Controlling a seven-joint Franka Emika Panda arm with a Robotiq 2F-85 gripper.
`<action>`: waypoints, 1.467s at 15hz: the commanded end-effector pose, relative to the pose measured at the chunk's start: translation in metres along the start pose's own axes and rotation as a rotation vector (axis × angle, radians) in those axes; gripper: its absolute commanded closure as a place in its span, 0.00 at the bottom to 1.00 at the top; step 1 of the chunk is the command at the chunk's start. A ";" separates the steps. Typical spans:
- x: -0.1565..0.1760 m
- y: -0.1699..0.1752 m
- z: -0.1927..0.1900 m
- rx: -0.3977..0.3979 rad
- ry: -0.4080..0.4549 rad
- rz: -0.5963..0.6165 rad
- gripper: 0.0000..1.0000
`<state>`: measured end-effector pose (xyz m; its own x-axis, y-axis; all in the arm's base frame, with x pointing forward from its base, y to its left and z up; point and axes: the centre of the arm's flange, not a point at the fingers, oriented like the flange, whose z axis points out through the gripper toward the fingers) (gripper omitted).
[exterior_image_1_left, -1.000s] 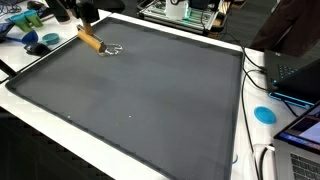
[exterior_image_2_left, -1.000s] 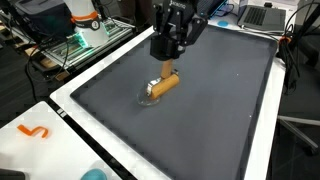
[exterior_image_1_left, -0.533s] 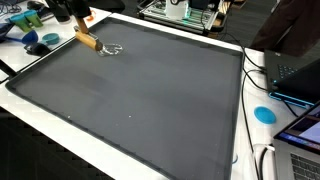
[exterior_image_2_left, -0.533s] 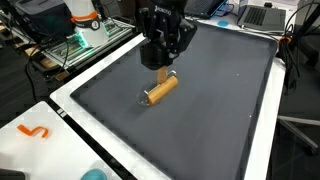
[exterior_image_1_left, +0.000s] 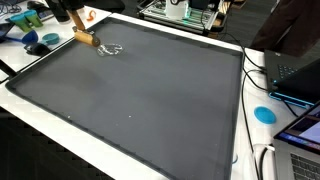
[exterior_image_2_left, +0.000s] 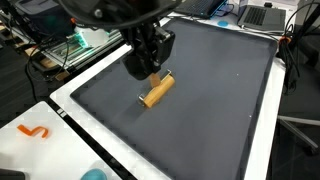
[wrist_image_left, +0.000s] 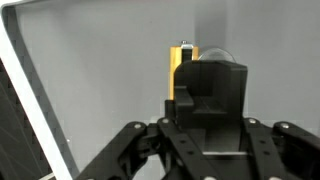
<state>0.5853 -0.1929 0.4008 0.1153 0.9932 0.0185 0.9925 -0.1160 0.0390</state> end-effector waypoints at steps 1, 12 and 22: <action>-0.029 -0.022 -0.008 -0.022 0.084 -0.032 0.76; -0.078 -0.062 -0.006 -0.106 0.230 -0.132 0.76; -0.087 -0.092 -0.003 -0.149 0.284 -0.189 0.76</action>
<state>0.5055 -0.2705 0.3940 -0.0759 0.9664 0.2458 0.9838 0.0324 0.1765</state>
